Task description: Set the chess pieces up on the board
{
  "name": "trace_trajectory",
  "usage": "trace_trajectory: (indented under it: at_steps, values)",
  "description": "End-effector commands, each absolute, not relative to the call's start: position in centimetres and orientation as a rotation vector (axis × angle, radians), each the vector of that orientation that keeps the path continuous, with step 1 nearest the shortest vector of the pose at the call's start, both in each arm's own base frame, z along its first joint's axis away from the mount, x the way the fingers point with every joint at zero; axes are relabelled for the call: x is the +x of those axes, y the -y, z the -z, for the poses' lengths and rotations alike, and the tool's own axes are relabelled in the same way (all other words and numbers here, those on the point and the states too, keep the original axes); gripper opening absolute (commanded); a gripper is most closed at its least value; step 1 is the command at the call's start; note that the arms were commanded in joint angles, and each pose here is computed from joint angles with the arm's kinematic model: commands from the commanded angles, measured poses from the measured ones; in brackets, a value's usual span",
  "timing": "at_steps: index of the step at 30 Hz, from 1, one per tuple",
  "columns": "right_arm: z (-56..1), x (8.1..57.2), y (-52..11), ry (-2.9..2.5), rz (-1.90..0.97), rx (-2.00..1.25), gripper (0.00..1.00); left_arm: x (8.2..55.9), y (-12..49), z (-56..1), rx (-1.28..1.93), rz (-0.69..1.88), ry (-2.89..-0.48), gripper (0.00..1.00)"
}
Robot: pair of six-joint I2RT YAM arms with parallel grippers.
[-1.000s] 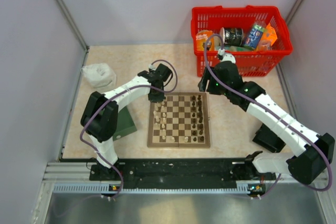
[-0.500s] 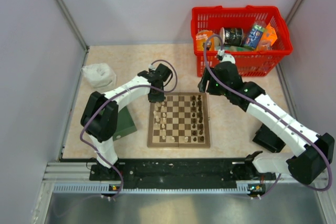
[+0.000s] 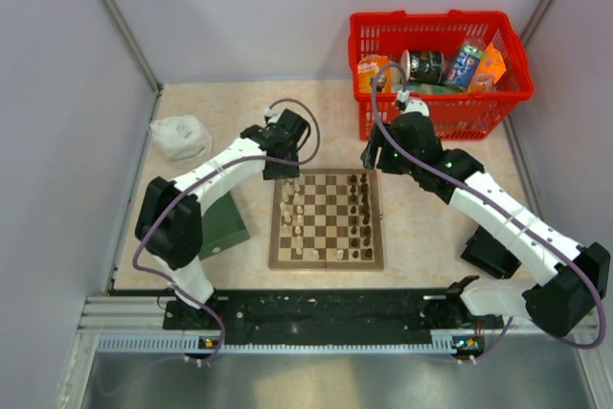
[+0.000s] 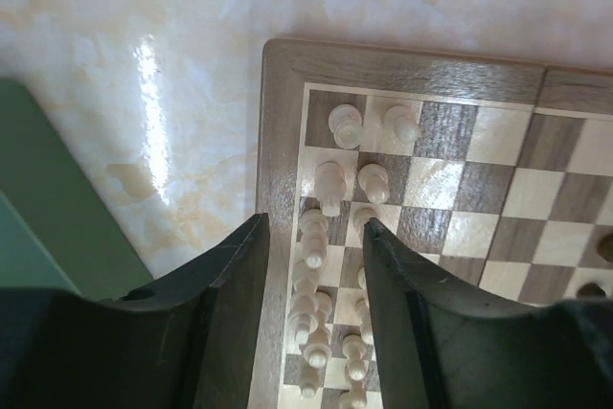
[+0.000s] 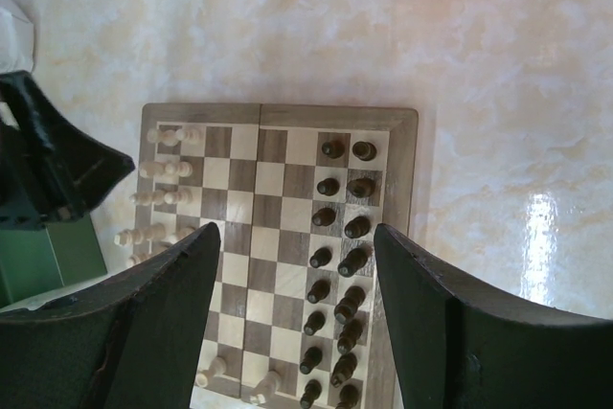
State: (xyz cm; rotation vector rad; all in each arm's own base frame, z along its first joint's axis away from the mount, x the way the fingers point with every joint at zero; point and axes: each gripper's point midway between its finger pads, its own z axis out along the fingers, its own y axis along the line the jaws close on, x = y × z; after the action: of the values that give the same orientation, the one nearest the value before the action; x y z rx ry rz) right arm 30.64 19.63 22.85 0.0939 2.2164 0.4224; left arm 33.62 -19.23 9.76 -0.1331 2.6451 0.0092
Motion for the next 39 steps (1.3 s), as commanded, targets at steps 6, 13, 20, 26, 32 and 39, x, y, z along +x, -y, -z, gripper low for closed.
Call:
trace_trajectory:
  at_steps: [6,13,20,26,32,39]
  values:
    - [-23.9,31.0,-19.3,-2.165,-0.435,0.112,0.66,31.9,19.9,-18.6,-0.033,0.258,-2.457,0.60]
    - [-24.0,30.8,-19.2,-2.161,-0.448,0.135,0.76,28.2,22.9,-21.0,0.127,0.532,-2.333,0.72]
    - [-24.4,30.4,-18.5,-2.143,-0.447,0.188,0.90,25.0,26.2,-20.5,0.344,0.582,-2.300,0.74]
    - [-24.9,29.9,-16.9,-2.113,-0.410,0.267,0.99,22.6,29.4,-19.5,0.551,0.600,-2.300,0.74]
    - [-25.4,29.4,-15.4,-2.074,-0.388,0.346,0.99,20.5,31.8,-18.2,0.712,0.639,-2.311,0.76]
    - [-26.0,29.0,-14.8,-2.042,-0.391,0.369,0.99,18.0,32.7,-15.7,0.797,0.667,-2.384,0.79]
